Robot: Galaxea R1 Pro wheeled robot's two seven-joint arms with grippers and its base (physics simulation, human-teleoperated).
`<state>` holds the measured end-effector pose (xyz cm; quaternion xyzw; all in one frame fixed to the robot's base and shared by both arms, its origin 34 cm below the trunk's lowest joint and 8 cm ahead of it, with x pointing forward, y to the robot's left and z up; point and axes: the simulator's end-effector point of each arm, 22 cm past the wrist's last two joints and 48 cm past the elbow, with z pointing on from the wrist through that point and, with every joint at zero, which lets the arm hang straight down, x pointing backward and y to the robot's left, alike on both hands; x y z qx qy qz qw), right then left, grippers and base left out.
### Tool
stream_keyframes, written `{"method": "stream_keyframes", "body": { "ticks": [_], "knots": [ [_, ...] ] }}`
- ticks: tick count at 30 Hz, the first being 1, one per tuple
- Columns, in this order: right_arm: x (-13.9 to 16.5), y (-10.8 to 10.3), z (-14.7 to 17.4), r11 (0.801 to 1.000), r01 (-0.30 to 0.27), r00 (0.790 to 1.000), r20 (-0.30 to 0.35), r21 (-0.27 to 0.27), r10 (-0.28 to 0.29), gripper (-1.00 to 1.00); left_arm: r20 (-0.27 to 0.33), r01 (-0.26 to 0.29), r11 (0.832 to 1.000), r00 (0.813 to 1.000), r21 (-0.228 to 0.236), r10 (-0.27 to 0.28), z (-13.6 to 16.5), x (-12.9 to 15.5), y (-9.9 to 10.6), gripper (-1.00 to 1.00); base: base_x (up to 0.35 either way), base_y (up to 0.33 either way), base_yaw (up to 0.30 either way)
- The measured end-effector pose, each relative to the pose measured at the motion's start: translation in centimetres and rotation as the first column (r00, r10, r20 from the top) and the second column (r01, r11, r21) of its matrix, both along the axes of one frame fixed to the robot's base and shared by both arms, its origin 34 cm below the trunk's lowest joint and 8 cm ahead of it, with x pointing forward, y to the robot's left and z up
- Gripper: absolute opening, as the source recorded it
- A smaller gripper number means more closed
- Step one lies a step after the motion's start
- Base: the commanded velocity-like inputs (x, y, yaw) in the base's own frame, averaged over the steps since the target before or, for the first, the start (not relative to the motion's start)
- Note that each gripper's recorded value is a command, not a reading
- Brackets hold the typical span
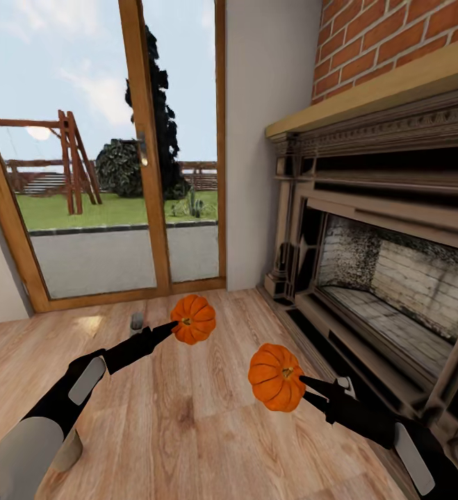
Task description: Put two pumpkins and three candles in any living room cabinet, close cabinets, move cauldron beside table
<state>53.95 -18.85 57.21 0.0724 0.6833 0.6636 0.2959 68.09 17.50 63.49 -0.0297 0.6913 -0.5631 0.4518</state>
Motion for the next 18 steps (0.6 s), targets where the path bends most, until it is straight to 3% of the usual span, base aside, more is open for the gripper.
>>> {"method": "stream_keyframes", "body": {
  "ticks": [18],
  "knots": [
    [-0.6,0.4,3.6,1.000,-0.001,0.997,0.076,0.009,0.000,-1.00,0.077,0.001,1.000,0.997,-0.001,-0.001,4.7,-1.2,0.0,-1.00,0.000,0.000,0.000]
  ]
}}
